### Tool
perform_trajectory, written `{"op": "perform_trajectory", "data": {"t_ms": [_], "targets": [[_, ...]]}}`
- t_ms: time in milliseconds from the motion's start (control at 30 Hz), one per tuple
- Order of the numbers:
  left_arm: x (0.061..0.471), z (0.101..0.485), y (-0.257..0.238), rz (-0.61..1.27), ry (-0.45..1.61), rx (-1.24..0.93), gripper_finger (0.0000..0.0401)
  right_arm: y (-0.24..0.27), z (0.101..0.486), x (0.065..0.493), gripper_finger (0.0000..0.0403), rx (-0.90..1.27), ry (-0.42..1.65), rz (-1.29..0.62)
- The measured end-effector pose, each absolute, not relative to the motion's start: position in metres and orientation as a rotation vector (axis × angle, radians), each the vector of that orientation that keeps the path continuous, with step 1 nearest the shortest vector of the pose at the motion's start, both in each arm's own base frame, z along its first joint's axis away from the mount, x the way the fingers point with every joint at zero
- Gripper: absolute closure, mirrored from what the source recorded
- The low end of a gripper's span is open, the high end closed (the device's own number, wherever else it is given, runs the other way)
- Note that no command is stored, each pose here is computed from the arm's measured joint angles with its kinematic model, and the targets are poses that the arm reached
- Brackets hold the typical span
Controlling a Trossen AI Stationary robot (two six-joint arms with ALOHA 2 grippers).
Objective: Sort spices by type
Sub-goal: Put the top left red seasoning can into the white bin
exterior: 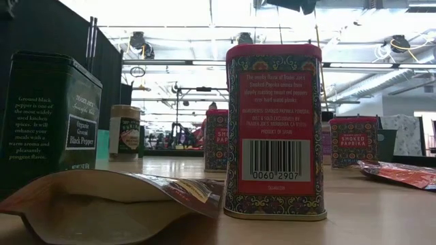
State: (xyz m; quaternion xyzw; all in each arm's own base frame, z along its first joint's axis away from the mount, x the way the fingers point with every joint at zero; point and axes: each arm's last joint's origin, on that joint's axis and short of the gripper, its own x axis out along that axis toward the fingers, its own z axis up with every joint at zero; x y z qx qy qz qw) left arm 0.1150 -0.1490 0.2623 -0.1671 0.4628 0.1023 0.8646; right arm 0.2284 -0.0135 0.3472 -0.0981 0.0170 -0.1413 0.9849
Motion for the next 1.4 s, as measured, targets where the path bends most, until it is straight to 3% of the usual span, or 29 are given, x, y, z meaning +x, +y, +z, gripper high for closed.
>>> {"op": "perform_trajectory", "data": {"t_ms": [267,467,900,1400], "targets": [[0.129,0.28,-0.125,0.311,0.759,-0.444,0.0157,-0.015,0.353,0.225,0.0041,-0.132,0.175,-0.282],[0.15,0.286,-0.11,0.352,0.642,-0.296,0.0157,-0.015,0.347,0.224,0.0041,-0.097,0.249,-0.283],[0.174,0.29,-0.077,0.436,0.639,0.075,0.0157,-0.016,0.343,0.228,0.0041,-0.106,0.304,-0.323],[0.184,0.293,-0.06,0.481,0.65,0.218,0.0157,-0.011,0.359,0.269,0.0041,-0.072,0.603,-0.313]]}}
